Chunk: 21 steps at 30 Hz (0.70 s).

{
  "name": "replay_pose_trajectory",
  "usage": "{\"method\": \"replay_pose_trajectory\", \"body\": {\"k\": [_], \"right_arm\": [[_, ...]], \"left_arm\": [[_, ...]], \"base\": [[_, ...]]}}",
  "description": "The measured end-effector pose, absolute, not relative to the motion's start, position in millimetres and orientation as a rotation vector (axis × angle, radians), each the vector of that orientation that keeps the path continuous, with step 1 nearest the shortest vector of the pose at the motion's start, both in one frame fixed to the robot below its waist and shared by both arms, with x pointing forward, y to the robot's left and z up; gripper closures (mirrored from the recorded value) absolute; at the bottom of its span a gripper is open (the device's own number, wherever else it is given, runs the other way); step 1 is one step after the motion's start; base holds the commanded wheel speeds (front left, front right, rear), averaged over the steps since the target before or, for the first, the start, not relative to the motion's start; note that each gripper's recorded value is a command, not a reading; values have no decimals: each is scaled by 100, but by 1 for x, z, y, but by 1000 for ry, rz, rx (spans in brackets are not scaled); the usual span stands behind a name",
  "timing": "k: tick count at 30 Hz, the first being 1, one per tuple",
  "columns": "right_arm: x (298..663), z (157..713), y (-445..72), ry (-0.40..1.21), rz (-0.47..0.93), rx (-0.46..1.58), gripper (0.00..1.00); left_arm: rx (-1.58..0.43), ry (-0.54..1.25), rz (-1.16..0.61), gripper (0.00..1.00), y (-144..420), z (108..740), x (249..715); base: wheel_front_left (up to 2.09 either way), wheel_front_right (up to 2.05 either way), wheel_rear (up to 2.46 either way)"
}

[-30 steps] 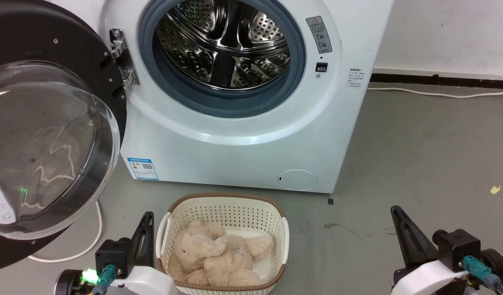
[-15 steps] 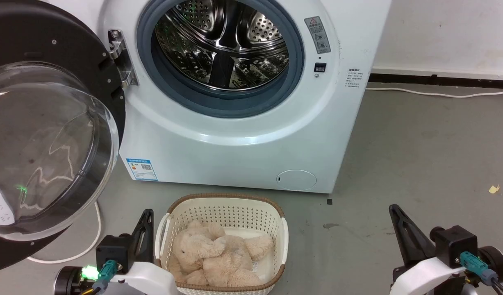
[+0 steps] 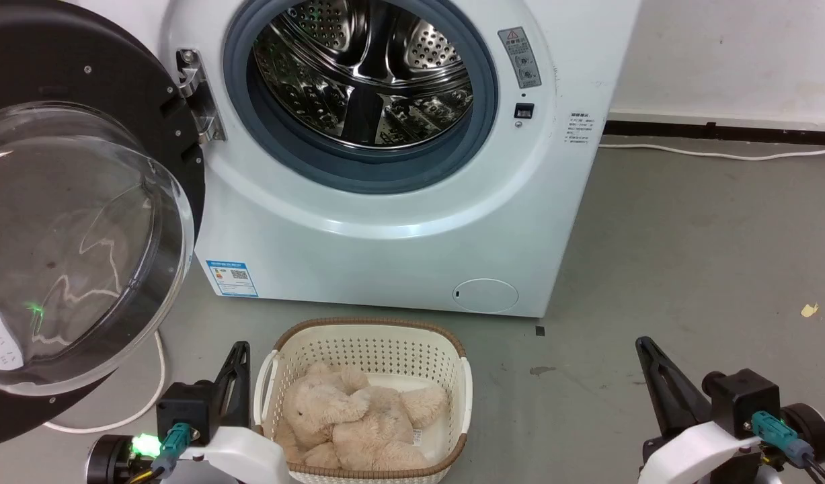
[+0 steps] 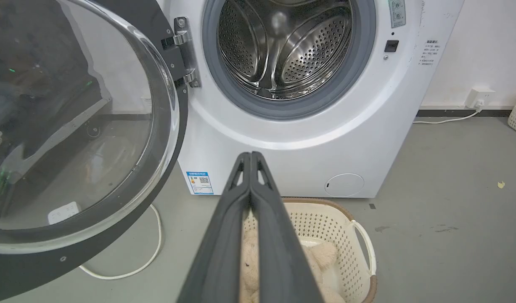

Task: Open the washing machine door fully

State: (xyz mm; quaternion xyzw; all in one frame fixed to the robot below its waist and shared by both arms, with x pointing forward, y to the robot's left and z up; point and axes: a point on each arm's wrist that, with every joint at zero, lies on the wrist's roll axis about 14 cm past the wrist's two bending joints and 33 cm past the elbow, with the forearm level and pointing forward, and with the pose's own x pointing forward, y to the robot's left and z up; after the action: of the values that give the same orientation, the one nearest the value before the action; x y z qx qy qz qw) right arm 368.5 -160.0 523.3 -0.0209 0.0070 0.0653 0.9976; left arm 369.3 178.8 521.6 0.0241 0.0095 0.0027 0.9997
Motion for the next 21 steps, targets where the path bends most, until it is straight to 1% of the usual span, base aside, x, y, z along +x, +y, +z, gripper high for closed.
{"method": "replay_pose_trajectory", "body": {"k": [21], "right_arm": [[369, 524, -160, 13, 131, -42, 100]], "left_arm": [[48, 19, 7, 100, 179, 522, 369]], "base": [[0, 0, 0]]}}
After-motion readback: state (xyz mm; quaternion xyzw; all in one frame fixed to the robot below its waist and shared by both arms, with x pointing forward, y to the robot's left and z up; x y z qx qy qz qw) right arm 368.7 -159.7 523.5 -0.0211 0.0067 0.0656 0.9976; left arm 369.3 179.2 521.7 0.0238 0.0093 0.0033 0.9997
